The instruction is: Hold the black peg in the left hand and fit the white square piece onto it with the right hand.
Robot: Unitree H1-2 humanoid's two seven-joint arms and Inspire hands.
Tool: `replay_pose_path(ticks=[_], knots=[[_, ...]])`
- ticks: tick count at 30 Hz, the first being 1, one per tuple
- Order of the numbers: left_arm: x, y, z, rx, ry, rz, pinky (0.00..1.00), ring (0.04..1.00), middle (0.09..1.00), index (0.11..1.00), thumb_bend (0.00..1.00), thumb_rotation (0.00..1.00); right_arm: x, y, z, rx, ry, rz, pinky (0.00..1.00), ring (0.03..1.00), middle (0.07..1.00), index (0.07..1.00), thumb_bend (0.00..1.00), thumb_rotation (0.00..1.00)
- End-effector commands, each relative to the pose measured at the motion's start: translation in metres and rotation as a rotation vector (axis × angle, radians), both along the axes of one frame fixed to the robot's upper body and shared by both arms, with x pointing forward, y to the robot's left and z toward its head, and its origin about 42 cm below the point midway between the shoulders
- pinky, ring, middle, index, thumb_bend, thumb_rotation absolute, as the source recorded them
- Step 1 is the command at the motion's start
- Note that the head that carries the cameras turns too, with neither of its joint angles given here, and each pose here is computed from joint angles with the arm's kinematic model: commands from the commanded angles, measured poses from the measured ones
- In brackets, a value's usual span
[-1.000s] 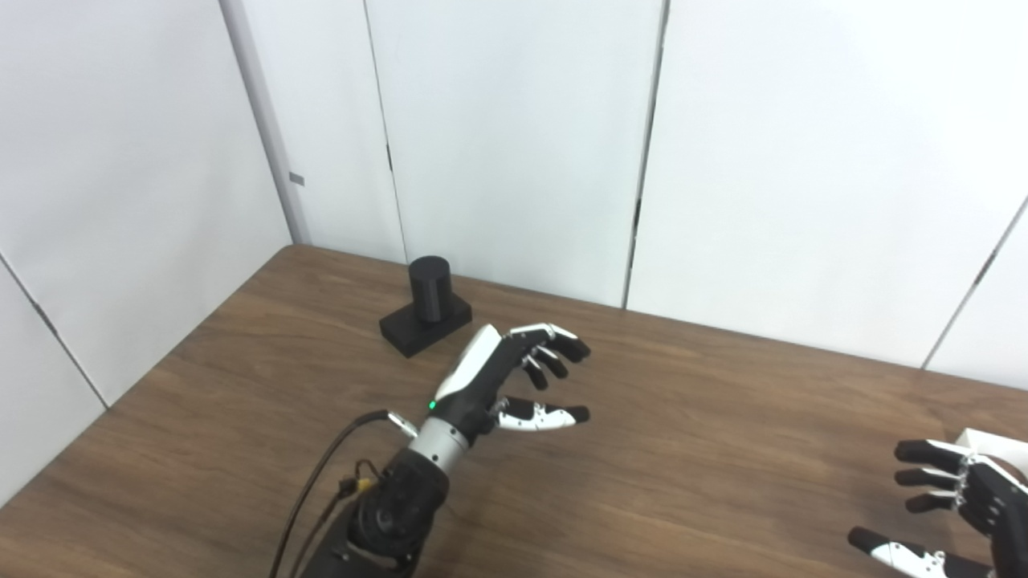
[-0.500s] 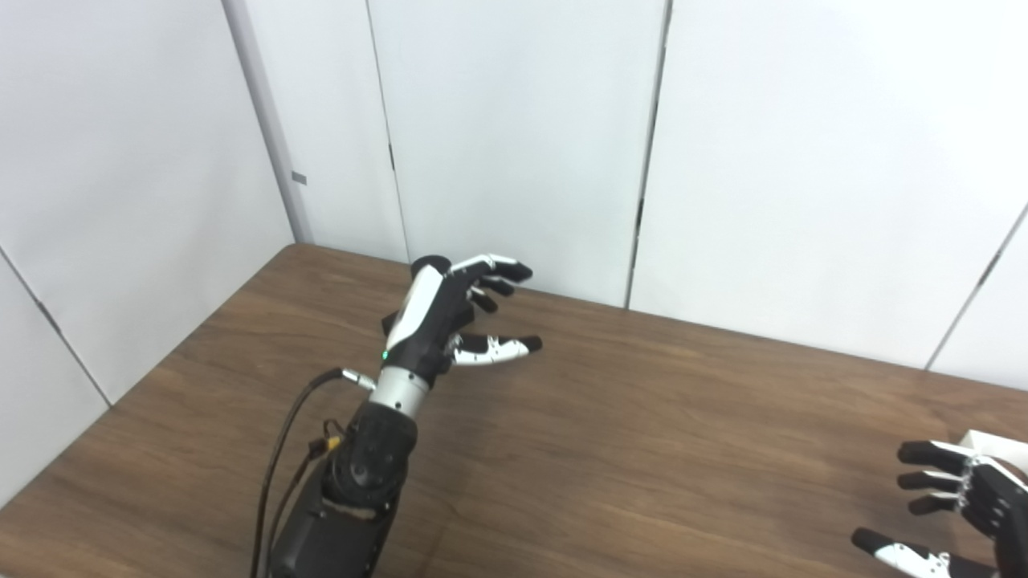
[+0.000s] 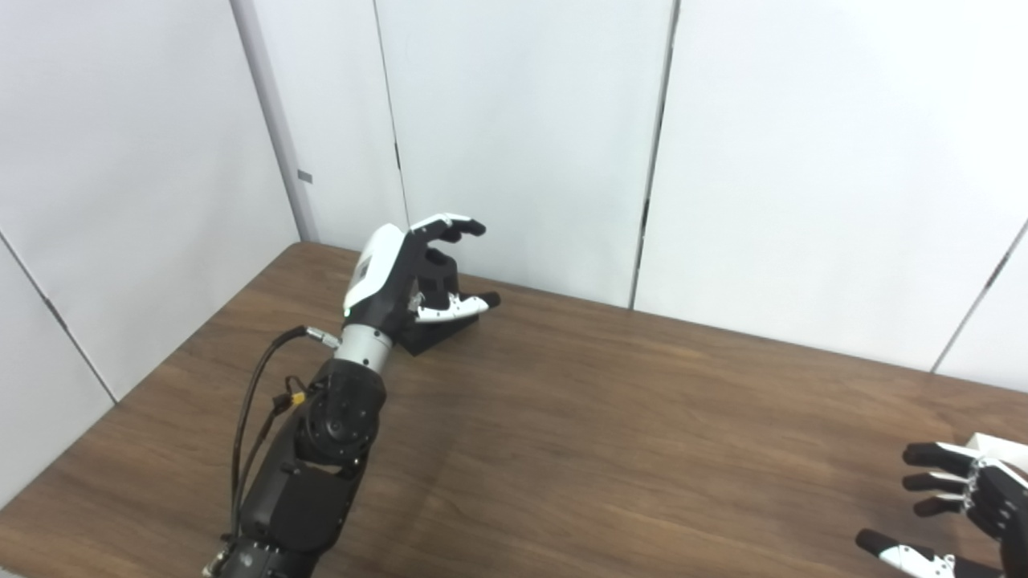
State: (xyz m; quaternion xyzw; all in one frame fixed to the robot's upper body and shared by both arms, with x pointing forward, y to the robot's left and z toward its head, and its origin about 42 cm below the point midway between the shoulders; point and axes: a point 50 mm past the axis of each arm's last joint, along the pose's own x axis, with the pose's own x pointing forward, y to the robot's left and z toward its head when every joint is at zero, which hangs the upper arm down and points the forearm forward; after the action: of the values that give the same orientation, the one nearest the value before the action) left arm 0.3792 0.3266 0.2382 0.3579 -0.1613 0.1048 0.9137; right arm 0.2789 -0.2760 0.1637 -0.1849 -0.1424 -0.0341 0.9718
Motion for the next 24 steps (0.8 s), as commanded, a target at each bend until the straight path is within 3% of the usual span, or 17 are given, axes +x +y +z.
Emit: replay_pose_path(ticks=[1, 4, 7, 9, 17, 24], knots=[[0.012, 0.009, 0.034, 0.047, -0.109, 0.027, 0.58, 0.752, 0.765, 0.685, 0.80, 0.07, 0.005, 0.001, 0.019, -0.008, -0.068, 0.013, 0.46, 0.591, 0.661, 0.628, 0.49, 0.00], [0.016, 0.016, 0.036, 0.099, -0.105, 0.079, 0.60, 0.772, 0.793, 0.681, 0.83, 0.10, 0.005, 0.002, 0.019, -0.007, -0.070, 0.014, 0.46, 0.591, 0.659, 0.626, 0.49, 0.00], [0.017, 0.023, 0.037, 0.131, -0.095, 0.113, 0.79, 0.892, 0.862, 0.730, 0.82, 0.13, 0.006, 0.002, 0.019, -0.007, -0.079, 0.019, 0.45, 0.582, 0.651, 0.621, 0.49, 0.00], [0.019, 0.027, 0.037, 0.135, -0.082, 0.137, 0.86, 0.948, 0.900, 0.759, 0.84, 0.15, 0.006, 0.002, 0.019, -0.009, -0.078, 0.018, 0.44, 0.578, 0.648, 0.619, 0.49, 0.00], [0.025, 0.043, 0.038, 0.223, 0.011, 0.221, 0.75, 0.923, 0.920, 0.812, 0.92, 0.24, 0.004, 0.002, 0.021, -0.010, -0.073, 0.015, 0.44, 0.575, 0.648, 0.620, 0.48, 0.00], [0.035, 0.058, 0.035, 0.288, 0.076, 0.292, 0.92, 0.983, 0.948, 0.848, 1.00, 0.34, 0.004, 0.001, 0.021, -0.004, -0.078, 0.017, 0.44, 0.571, 0.648, 0.622, 0.48, 0.00]])
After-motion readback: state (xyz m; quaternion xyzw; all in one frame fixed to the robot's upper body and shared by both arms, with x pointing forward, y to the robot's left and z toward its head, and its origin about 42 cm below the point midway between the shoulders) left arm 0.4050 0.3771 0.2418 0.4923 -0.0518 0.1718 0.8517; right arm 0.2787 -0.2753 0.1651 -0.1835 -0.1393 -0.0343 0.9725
